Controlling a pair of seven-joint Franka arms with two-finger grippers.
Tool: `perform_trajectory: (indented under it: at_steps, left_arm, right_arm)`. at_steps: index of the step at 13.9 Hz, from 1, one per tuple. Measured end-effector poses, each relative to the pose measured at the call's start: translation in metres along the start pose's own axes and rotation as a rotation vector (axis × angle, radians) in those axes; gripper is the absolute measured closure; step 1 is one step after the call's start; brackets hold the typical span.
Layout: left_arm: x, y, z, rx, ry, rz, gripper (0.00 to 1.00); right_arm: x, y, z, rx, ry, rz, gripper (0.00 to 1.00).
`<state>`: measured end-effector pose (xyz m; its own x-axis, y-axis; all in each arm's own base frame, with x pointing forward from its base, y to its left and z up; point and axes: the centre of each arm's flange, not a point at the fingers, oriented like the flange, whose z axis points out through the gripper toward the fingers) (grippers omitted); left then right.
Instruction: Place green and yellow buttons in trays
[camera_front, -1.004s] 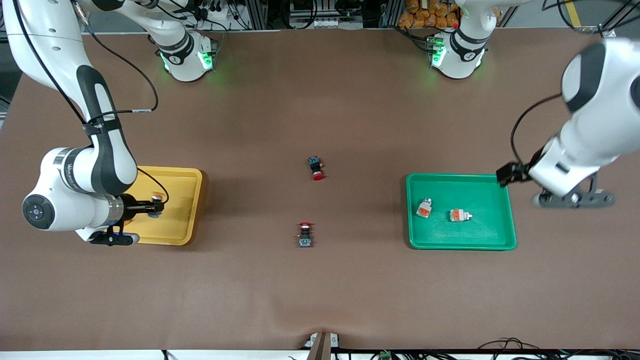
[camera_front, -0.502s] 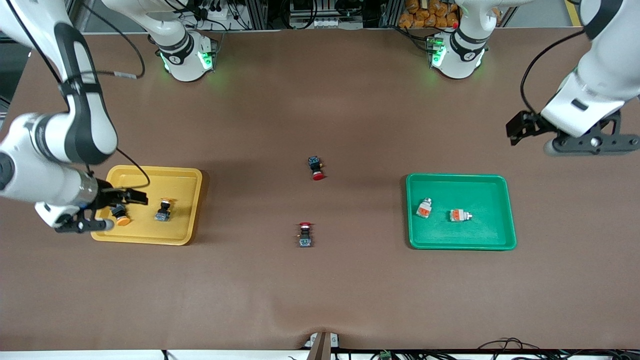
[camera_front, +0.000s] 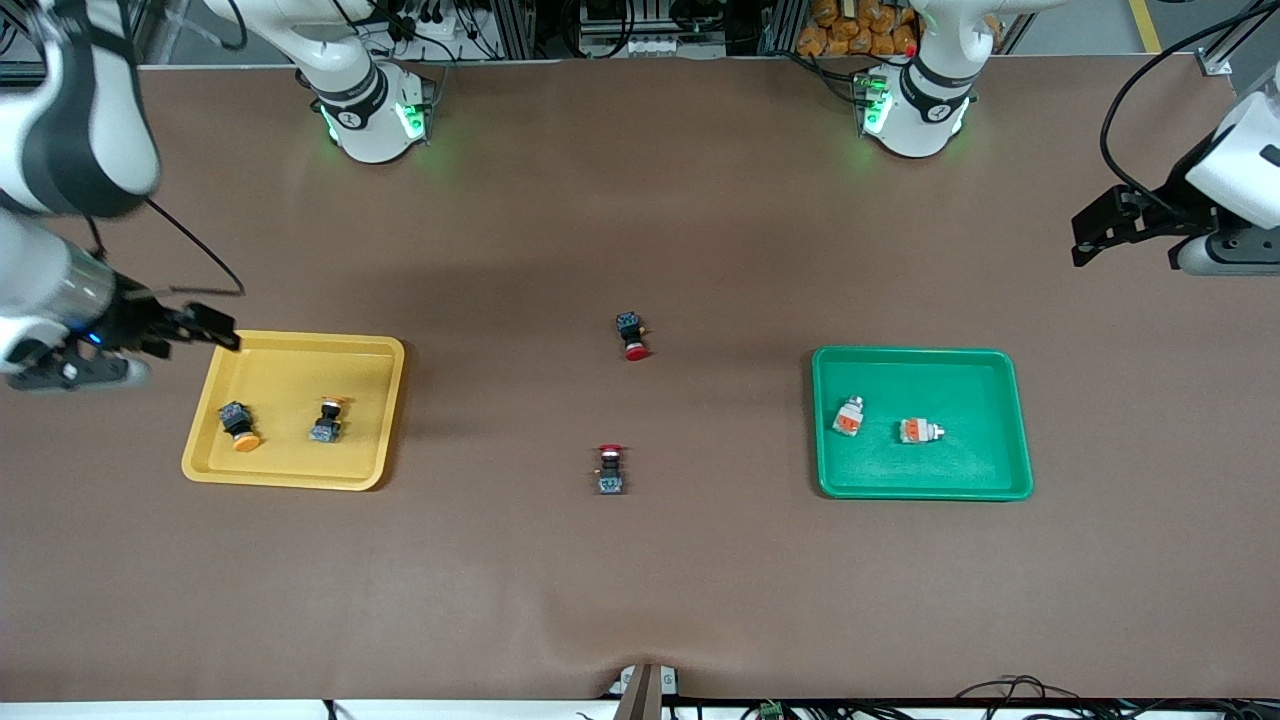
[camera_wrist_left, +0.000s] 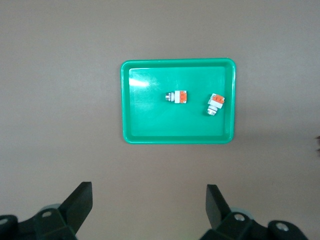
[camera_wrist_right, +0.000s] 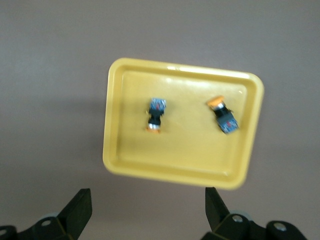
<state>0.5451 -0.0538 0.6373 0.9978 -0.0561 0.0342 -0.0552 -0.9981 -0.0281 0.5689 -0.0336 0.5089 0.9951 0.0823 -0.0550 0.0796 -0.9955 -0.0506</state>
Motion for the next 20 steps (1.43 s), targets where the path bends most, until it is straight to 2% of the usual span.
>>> perform_trajectory:
  at_steps: [3, 6, 9, 13, 20]
  left_arm:
    - [0.0, 0.003, 0.0, 0.0, -0.001, 0.007, 0.0]
    - [-0.001, -0.013, -0.003, 0.0, 0.005, 0.043, 0.0]
    - [-0.005, -0.019, -0.002, 0.0, -0.015, 0.055, 0.0]
    - [-0.007, -0.016, -0.004, 0.0, -0.019, 0.059, 0.0]
    - [-0.008, -0.018, -0.008, 0.001, -0.011, 0.05, 0.0]
  right_arm:
    - [-0.025, -0.004, -0.059, -0.007, -0.002, -0.006, 0.0]
    - [-0.05, -0.007, -0.092, -0.003, -0.03, 0.014, 0.0]
    - [-0.059, -0.003, -0.13, -0.006, -0.006, 0.06, 0.0]
    - [-0.062, -0.003, -0.143, -0.007, -0.005, 0.153, 0.0]
    - [-0.063, -0.003, -0.144, -0.006, -0.011, 0.158, 0.0]
